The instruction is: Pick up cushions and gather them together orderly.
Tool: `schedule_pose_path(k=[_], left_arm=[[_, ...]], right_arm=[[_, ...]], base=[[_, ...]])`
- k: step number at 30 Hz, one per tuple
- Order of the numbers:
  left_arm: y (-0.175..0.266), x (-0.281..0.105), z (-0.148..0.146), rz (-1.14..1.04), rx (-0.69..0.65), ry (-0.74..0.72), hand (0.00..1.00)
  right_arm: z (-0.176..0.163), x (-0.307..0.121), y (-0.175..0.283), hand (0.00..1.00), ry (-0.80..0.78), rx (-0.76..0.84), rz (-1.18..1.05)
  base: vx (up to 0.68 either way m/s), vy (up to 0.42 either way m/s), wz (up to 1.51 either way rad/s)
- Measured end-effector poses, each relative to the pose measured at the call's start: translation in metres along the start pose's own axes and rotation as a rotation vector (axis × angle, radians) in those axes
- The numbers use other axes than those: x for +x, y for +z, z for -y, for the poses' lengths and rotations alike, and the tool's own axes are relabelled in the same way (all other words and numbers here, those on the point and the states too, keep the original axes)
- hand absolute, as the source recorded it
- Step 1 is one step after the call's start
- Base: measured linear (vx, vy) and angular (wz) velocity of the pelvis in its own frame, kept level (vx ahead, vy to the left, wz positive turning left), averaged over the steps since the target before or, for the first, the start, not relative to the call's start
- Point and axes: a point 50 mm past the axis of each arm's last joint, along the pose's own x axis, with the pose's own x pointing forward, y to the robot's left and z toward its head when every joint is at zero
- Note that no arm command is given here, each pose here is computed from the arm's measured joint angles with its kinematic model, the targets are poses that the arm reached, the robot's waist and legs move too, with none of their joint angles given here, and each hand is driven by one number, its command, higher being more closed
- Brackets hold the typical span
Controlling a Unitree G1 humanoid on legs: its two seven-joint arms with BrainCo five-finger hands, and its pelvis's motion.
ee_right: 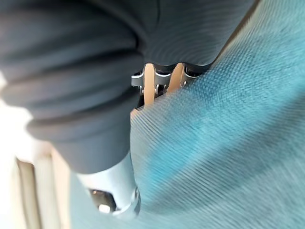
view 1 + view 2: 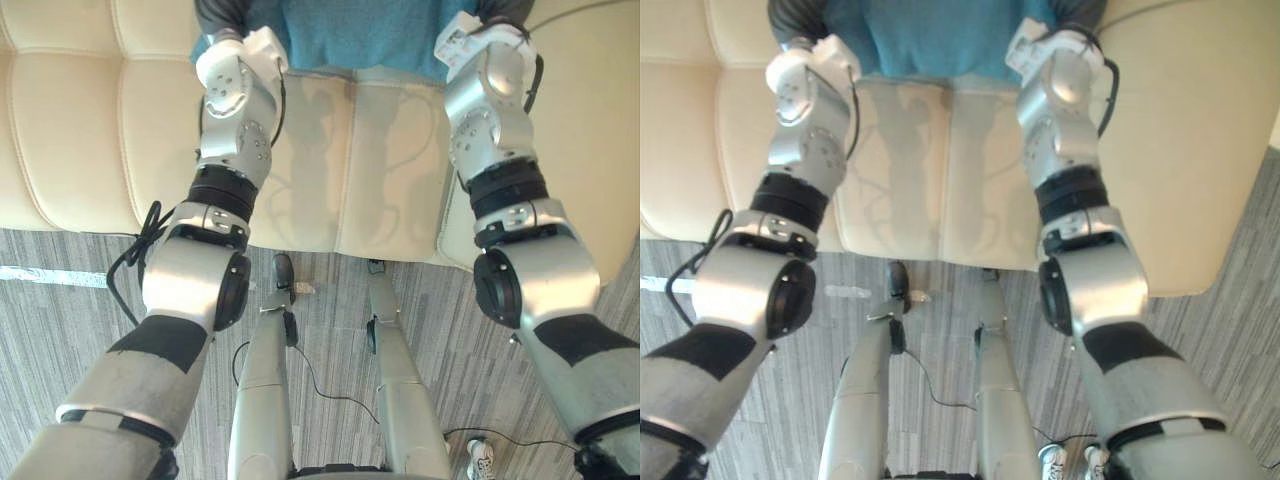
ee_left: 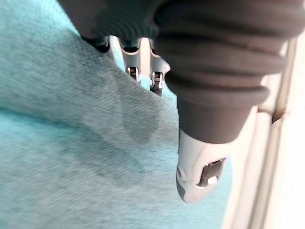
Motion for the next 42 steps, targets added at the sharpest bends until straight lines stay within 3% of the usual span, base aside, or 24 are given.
schedule_pose_path(k=[5,9,14,17,22,29,34,42], left_arm=[[-0.002,-0.003,-0.034,0.01,-0.001,0.053,0.0],[0.005,-0.01,-0.055,0.063,0.03,0.033,0.0],[-0.012,-0.057,-0.099,0.107,0.129,0.001,0.0],[-0.056,-0.113,-0.125,-0.038,0.148,0.018,0.0],[-0.133,-0.246,-0.17,-0.485,0.223,0.069,0.0],[-0.165,-0.362,-0.219,-0.937,0.414,0.143,0.0],[-0.166,-0.405,-0.25,-1.137,0.529,0.22,0.0],[-0.159,-0.437,-0.269,-1.268,0.583,0.285,0.0]], right_arm=[[0.053,-0.007,0.015,0.0,-0.07,0.084,0.104],[0.096,-0.022,0.03,0.0,-0.086,0.054,0.204],[0.156,-0.092,0.024,0.0,-0.073,-0.06,0.242],[0.185,-0.148,-0.005,0.0,-0.109,-0.15,0.113],[0.206,-0.248,-0.079,0.0,-0.133,-0.262,-0.312],[0.251,-0.375,-0.134,0.0,-0.273,-0.412,-0.901],[0.268,-0.424,-0.142,0.0,-0.335,-0.464,-1.125],[0.285,-0.466,-0.138,0.0,-0.39,-0.537,-1.329]], base=[[-0.05,-0.04,-0.09],[-0.04,-0.024,0.02],[0.0,-0.018,0.09],[0.02,-0.048,0.25],[0.05,-0.07,0.21],[0.11,-0.032,0.13],[0.1,-0.006,-0.08],[0.05,0.018,-0.08]])
